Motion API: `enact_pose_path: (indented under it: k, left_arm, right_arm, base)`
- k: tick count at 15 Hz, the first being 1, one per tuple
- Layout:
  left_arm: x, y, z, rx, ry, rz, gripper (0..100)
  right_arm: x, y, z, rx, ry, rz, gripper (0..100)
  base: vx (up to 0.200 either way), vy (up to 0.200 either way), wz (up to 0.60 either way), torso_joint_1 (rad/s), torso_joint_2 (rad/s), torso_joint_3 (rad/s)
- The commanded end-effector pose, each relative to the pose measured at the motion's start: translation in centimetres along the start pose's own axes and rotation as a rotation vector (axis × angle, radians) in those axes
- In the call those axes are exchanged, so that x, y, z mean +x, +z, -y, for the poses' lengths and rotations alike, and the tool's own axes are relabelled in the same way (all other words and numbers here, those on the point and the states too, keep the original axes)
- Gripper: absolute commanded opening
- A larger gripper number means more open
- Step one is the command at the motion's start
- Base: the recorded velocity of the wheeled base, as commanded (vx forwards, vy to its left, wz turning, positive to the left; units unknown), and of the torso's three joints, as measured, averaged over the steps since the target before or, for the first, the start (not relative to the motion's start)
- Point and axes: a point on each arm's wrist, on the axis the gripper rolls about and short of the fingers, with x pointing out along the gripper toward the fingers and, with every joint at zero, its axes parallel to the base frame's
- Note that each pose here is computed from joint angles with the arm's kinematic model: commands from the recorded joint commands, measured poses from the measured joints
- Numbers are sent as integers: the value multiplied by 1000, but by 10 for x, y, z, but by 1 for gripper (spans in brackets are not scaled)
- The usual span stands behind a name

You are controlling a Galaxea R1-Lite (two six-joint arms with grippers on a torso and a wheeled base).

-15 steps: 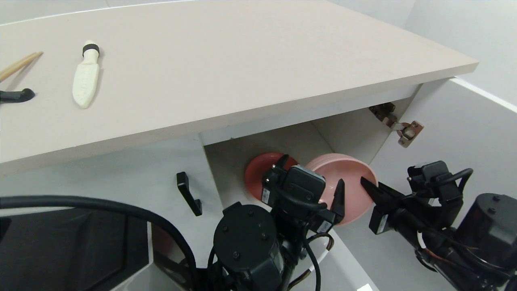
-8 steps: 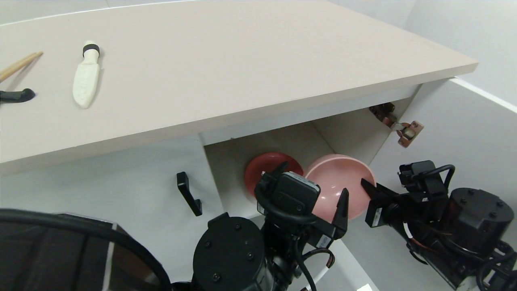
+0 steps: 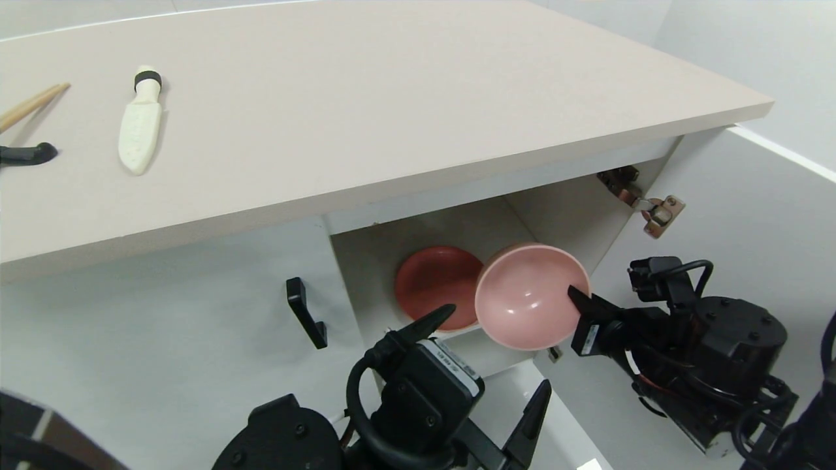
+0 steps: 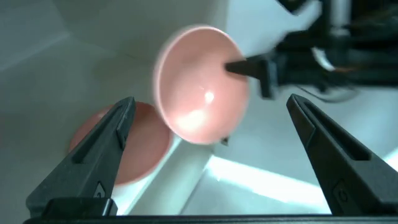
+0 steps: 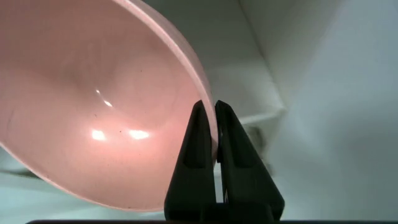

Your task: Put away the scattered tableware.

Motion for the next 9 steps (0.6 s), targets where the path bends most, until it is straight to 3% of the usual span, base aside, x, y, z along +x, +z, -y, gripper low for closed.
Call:
enact_pose_path:
  k: [1,7,9]
  left_arm:
    - [-10,0,-4,15,-8,-13,100]
    - [-12,3,-5,14,-7,-3,100]
    - [-12,3,-5,13,-7,-1,100]
  right_arm:
    - [23,-6,-10,61,14,10,0]
    - [52,-17,-27,67,52,22,0]
    - [55,-29,-40,55,124,-14,0]
  base:
    - [0,0,0,0,0,0]
    - [0,0,0,0,0,0]
    - [0,0,0,0,0,0]
